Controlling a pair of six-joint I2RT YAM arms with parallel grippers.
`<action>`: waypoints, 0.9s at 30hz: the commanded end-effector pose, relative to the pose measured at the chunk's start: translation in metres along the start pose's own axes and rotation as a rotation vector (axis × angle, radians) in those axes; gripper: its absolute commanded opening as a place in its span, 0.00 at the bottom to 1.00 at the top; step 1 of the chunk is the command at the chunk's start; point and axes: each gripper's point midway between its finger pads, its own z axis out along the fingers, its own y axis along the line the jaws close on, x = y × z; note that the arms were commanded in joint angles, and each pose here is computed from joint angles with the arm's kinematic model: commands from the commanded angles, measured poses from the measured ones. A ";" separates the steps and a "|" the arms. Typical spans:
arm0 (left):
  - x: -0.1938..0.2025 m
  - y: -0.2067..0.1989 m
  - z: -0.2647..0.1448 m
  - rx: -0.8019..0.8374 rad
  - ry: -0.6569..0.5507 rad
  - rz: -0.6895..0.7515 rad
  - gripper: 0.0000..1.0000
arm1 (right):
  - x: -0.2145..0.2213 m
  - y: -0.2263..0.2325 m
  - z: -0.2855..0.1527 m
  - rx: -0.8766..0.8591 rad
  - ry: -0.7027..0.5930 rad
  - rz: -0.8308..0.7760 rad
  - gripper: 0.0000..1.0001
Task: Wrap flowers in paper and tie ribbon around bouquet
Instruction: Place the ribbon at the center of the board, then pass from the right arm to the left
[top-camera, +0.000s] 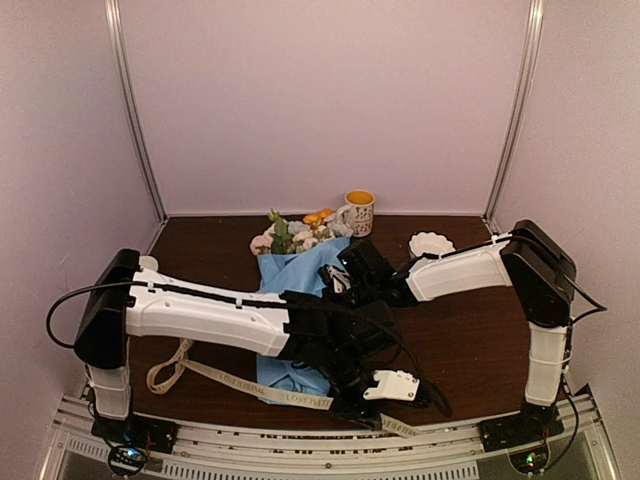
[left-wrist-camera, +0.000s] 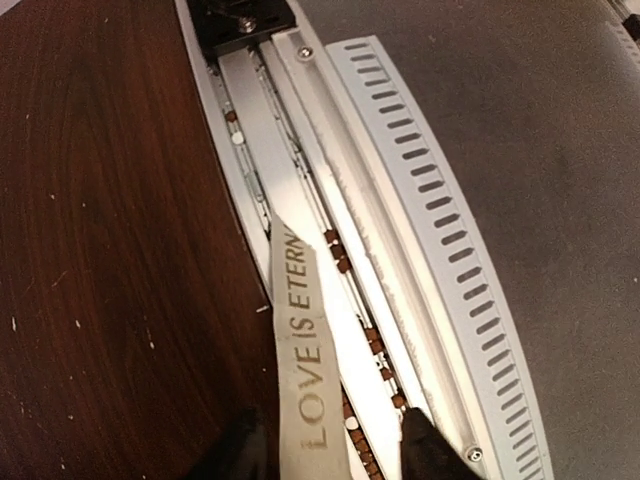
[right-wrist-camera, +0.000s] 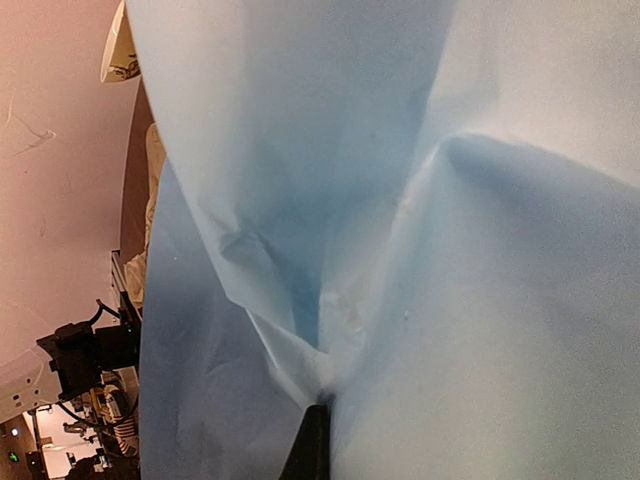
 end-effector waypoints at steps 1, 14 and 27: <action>-0.033 0.025 -0.019 -0.142 -0.106 0.016 0.59 | -0.013 0.016 -0.010 -0.022 -0.044 -0.042 0.00; -0.012 0.094 -0.172 -0.658 -0.438 -0.353 0.80 | -0.011 0.012 -0.007 -0.023 -0.047 -0.031 0.00; 0.219 0.151 -0.207 -0.757 -0.546 -1.372 0.93 | -0.013 0.008 -0.006 -0.006 -0.060 -0.033 0.00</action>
